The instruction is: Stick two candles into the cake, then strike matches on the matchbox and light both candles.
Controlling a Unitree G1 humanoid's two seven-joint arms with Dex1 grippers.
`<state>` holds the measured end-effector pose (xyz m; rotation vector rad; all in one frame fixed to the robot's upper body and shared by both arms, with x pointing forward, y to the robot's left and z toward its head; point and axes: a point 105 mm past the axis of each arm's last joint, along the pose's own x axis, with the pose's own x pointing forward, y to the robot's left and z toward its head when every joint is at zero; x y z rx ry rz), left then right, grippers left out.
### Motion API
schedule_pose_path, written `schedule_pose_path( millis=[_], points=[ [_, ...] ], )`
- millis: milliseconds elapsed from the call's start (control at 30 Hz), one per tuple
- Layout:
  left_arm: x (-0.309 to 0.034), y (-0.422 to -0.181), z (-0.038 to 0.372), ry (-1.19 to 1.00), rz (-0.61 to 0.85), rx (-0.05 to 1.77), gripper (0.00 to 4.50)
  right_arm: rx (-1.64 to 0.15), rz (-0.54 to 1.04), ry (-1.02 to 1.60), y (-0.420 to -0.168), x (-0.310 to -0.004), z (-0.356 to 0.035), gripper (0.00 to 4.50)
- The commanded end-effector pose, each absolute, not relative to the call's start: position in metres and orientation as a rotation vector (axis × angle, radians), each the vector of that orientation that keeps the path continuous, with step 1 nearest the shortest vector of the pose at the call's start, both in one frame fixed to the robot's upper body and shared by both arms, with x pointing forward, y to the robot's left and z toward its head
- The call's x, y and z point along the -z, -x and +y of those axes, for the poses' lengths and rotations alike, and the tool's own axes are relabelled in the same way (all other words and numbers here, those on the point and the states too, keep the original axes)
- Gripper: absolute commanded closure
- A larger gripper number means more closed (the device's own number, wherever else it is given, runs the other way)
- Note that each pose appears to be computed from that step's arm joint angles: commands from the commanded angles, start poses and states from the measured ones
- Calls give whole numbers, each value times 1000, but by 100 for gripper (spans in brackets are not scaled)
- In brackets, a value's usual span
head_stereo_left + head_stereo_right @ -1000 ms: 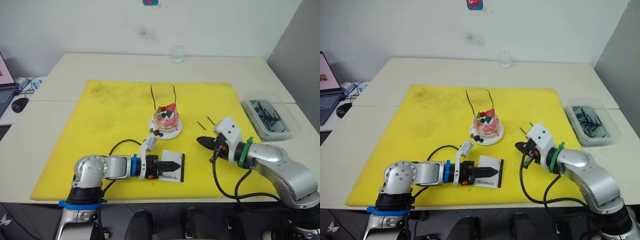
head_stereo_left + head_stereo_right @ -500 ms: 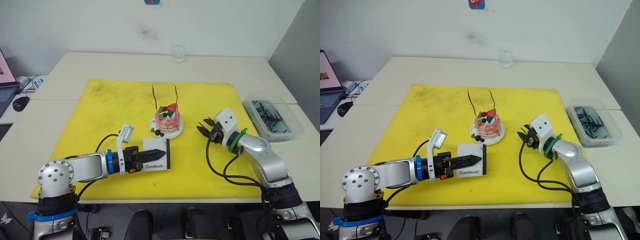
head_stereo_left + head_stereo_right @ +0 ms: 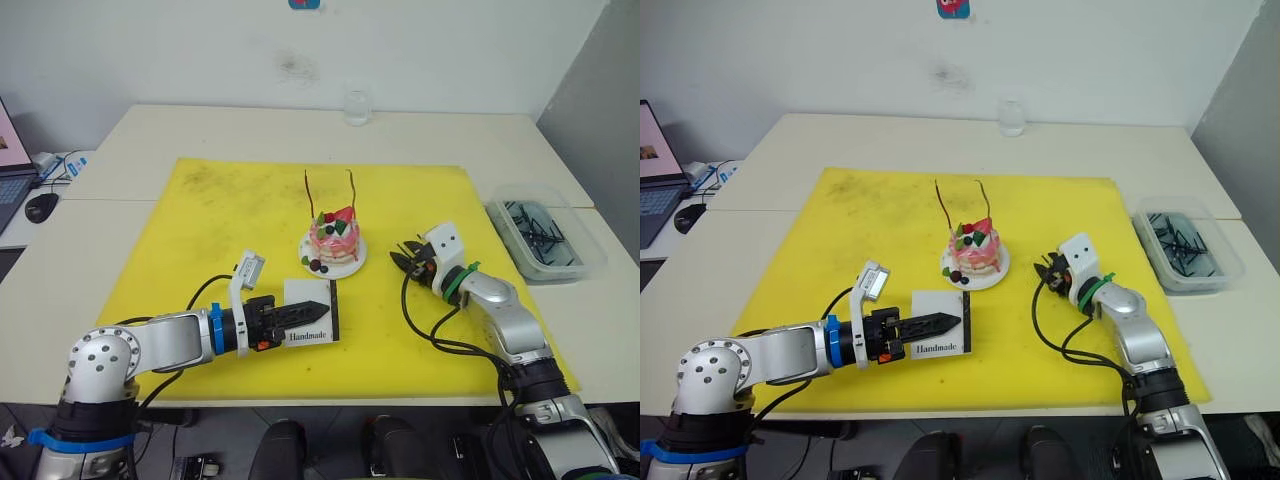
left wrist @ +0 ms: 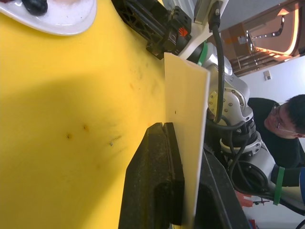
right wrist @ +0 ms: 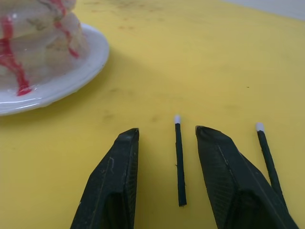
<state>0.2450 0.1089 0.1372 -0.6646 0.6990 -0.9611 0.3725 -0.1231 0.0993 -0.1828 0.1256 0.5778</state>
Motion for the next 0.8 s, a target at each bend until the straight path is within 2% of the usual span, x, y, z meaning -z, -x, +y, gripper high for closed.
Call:
schedule_pose_path(
  millis=[33,200,367,533,800],
  points=[
    [-146,-241,103,655,671,999,450,-507,115,164,-380,-108,-132,294],
    [-145,-240,101,655,675,1000,450,-509,127,164,-378,-107,-128,447],
    [-144,-239,100,654,680,1004,450,-551,122,170,-372,-108,-119,447],
    [-144,-240,99,655,682,1005,450,-583,86,157,-363,-125,-111,447],
    [-143,-241,95,653,691,1017,450,-583,73,153,-324,-153,-122,447]
  ],
)
